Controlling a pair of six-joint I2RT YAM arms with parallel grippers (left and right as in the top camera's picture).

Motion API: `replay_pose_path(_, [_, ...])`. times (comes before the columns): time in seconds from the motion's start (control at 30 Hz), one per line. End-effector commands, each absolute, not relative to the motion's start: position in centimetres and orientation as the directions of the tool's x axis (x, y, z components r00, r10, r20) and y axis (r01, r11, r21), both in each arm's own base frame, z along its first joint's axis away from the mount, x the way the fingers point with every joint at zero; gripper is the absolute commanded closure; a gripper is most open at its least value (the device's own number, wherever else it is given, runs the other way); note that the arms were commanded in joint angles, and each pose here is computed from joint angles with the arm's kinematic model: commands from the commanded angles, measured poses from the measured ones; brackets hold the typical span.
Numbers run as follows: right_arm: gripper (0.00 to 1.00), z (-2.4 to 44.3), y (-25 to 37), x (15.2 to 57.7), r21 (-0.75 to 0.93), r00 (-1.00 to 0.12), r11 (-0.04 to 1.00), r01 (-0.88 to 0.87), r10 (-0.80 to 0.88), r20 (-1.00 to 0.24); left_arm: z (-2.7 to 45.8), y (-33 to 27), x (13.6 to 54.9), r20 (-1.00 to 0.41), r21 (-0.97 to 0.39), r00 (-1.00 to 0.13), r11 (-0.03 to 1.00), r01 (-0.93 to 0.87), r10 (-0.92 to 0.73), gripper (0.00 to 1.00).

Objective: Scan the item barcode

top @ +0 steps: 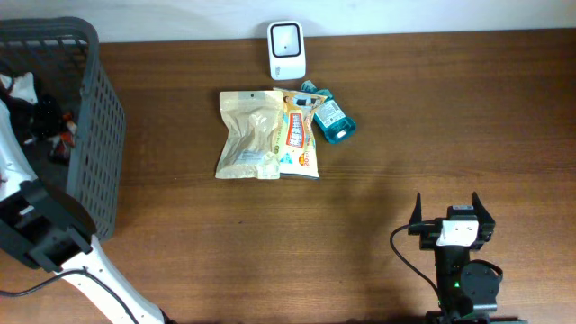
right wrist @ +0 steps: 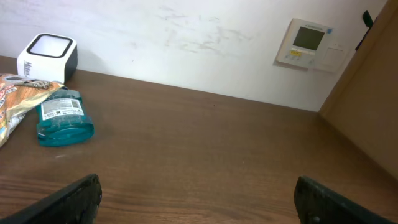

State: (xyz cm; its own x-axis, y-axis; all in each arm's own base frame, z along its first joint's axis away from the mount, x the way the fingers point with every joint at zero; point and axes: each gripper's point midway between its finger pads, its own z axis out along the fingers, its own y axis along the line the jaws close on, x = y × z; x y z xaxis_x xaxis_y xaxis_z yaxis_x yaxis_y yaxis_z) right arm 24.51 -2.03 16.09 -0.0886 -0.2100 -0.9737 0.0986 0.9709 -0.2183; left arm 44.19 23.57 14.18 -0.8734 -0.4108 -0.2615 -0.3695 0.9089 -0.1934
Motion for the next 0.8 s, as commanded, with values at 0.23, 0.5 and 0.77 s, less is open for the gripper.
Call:
replay_pose_path(0.23, [0.02,15.7,-2.2,24.5,-0.22,-0.097,0.97,0.107,-0.21,-0.973,27.5,21.1,46.9,-0.553,-0.345,-0.747,0.917,-0.199,-0.37,1.0])
replay_pose_path(0.5, [0.02,15.7,-2.2,24.5,-0.22,-0.097,0.97,0.107,-0.21,-0.973,41.3,16.4,44.4,-0.755,-0.431,-0.52,0.9,-0.065,-0.399,1.0])
replay_pose_path(0.77, [0.02,15.7,-2.2,24.5,-0.22,-0.097,0.97,0.107,-0.21,-0.973,49.0,8.4,39.6,-0.847,-0.395,-0.441,0.907,0.147,-0.297,1.0])
